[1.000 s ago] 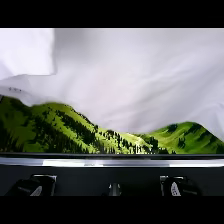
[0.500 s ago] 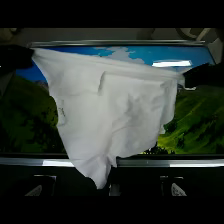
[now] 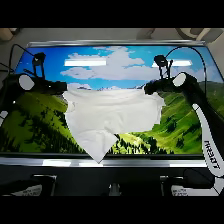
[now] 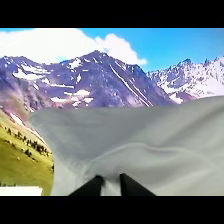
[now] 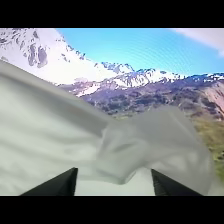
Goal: Fold the shirts.
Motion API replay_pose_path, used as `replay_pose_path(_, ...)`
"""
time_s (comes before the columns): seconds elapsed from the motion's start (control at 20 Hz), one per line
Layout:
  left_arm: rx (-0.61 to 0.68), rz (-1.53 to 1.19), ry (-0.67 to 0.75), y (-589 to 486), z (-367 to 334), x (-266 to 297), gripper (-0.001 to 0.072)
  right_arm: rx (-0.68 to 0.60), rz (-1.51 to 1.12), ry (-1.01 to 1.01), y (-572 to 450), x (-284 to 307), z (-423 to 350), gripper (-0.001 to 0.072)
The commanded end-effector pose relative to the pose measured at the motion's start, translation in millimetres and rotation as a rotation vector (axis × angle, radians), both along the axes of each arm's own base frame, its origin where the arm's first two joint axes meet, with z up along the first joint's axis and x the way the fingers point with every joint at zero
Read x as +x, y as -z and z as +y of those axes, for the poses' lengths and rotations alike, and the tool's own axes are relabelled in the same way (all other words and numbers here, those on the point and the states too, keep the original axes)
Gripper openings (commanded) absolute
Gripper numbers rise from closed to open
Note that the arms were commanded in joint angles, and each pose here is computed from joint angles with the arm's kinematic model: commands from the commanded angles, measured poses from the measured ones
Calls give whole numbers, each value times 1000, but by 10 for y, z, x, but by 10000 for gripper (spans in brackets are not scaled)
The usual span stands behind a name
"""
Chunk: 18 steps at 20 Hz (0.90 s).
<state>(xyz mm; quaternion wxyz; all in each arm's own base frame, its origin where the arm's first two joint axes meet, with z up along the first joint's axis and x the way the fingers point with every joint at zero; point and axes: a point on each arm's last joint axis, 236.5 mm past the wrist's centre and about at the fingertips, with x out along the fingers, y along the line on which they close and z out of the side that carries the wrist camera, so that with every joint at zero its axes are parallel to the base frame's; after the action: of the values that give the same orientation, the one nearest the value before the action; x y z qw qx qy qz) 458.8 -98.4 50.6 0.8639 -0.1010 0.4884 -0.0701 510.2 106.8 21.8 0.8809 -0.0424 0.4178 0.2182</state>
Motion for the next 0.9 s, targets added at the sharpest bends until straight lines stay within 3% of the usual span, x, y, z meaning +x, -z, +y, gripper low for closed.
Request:
replay_pose_path(0.0, -38, 174, -7, 319, -19, -242, 610, 0, 74, -17, 39, -108, -116, 527)
replay_pose_path(0.1, -2, 313, 46, 416, 156, -576, 595, -29, 165, 7, 19, -318, -620, 523)
replay_pose_path(0.15, 9, 402, 70, 474, 245, -799, 490, -36, 250, 26, 95, -516, -928, 500)
replay_pose_path(0.2, 8, 470, 73, 534, 309, -1001, 438, -19, 347, 55, 193, -746, -1174, 415)
replay_pose_path(0.3, -60, 538, 54, 689, 264, -1331, 442, 37, 506, 102, 439, -1184, -1459, 381)
replay_pose_path(0.4, -148, 570, 39, 910, 103, -1617, 533, 70, 603, 73, 665, -1522, -1502, 383)
replay_pose_path(0.65, -323, 636, -35, 1375, -218, -2003, 538, 141, 645, 74, 884, -1681, -1327, 388)
replay_pose_path(0.7, -328, 628, -47, 1416, -233, -2002, 537, 150, 641, 82, 907, -1674, -1311, 397)
replay_pose_path(0.8, -316, 604, -35, 1462, -254, -1975, 537, 172, 638, 89, 949, -1677, -1265, 485)
replay_pose_path(0.85, -316, 602, -38, 1483, -269, -1960, 537, 184, 640, 96, 982, -1687, -1240, 484)
